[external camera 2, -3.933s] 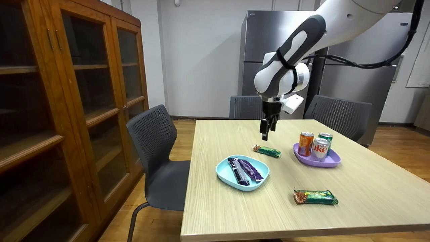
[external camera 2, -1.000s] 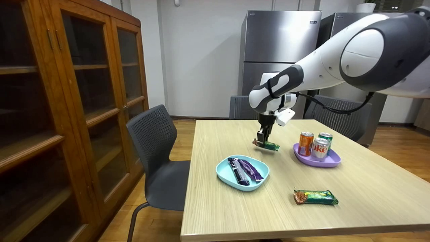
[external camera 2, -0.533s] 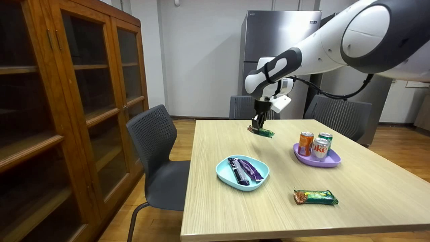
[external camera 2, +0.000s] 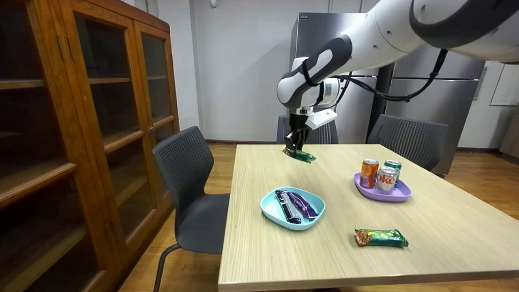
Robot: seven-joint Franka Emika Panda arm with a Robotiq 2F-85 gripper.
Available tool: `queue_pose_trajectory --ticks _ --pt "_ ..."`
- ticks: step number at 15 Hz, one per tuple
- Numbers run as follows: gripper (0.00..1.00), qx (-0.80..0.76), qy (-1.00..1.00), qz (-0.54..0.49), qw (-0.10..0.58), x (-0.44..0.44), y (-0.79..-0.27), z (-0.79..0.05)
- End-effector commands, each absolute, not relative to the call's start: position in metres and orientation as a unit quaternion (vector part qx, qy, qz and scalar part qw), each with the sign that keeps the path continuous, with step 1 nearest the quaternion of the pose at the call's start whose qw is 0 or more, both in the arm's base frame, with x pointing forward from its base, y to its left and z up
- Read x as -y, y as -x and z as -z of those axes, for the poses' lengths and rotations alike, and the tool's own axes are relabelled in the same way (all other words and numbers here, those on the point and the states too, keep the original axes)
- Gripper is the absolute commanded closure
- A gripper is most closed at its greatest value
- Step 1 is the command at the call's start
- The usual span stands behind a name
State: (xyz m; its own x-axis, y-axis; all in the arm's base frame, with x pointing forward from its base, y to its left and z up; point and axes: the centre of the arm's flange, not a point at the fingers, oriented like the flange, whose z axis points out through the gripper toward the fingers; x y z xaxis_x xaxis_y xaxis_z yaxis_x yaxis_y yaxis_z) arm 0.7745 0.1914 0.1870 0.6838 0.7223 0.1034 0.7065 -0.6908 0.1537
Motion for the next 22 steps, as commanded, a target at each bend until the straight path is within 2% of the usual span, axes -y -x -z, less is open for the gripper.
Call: queue_pose_trajectory --ticks 1,13,22 --pt "0.87 -0.350 -0.932 -0.068 0.060 -0.211 -0.713 -0.208" --pt "0.87 -0.259 -0.964 0.001 0.066 -0.251 -0.631 -0.183" --pt "0.87 -0.245 -0.967 0.033 0.062 -0.266 -0.608 -0.155"
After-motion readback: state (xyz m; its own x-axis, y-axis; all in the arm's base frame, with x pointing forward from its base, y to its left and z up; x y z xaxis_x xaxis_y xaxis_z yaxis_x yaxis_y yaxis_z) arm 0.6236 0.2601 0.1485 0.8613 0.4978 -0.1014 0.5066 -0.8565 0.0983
